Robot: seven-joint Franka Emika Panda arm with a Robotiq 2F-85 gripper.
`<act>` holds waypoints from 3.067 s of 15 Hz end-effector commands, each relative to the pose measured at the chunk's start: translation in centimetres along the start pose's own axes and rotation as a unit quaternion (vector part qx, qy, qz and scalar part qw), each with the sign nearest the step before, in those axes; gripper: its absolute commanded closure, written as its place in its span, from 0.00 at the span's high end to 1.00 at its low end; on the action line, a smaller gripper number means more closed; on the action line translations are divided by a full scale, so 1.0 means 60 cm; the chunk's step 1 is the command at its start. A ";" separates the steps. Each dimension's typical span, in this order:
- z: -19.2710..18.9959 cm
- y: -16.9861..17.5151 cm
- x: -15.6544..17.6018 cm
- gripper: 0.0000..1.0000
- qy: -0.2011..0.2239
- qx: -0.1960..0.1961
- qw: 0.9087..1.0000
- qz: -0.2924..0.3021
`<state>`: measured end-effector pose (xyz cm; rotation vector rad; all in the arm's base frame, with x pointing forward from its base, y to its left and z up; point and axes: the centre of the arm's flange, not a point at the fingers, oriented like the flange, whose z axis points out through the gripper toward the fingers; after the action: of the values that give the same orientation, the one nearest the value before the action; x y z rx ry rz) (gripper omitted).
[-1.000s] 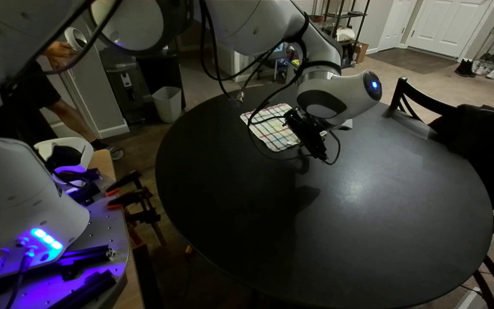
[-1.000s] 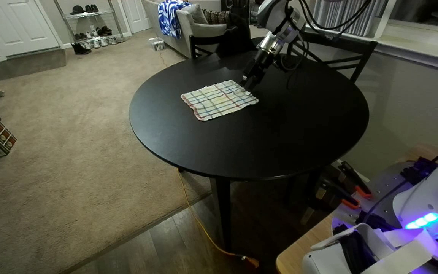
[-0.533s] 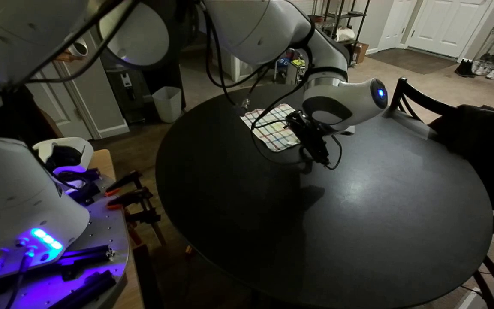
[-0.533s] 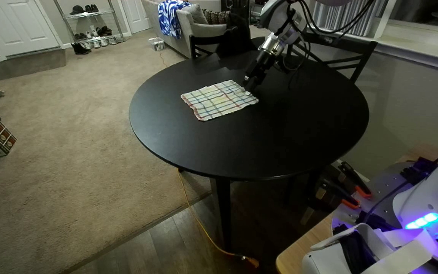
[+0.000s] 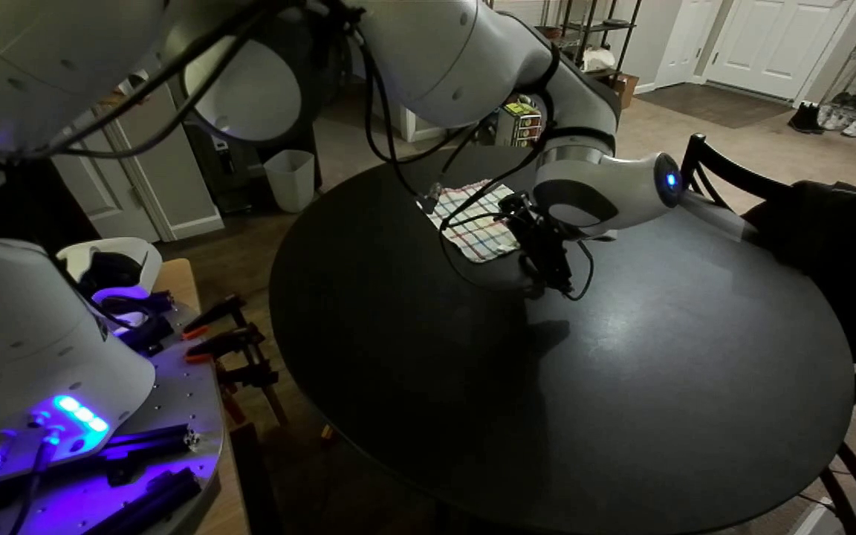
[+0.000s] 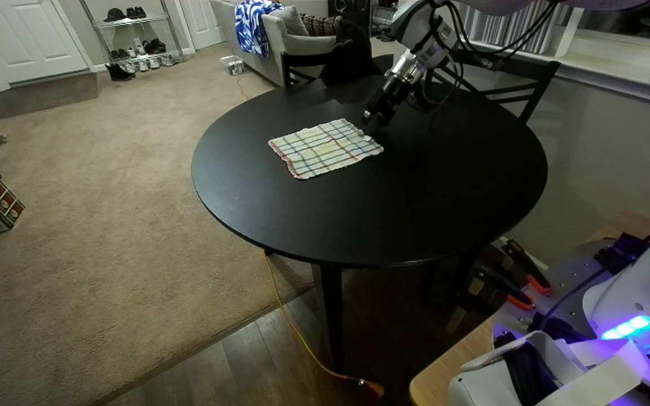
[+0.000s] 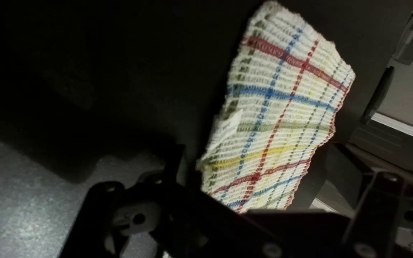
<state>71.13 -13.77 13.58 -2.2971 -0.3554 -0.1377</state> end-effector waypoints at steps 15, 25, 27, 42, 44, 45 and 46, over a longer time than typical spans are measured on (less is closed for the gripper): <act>0.049 0.005 0.017 1.00 -0.010 0.043 0.999 -0.017; 0.059 -0.007 0.025 1.00 -0.018 0.042 0.999 -0.024; 0.043 -0.025 0.023 1.00 -0.011 0.025 0.999 -0.032; 0.042 -0.071 0.044 1.00 -0.007 -0.139 0.989 -0.057; 0.039 -0.066 0.043 1.00 -0.007 -0.141 0.989 -0.044; 0.038 -0.064 0.042 1.00 -0.007 -0.141 0.989 -0.038; 0.036 -0.061 0.040 1.00 -0.007 -0.142 0.989 -0.031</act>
<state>74.16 -8.78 14.88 -2.5231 -0.4960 -0.2546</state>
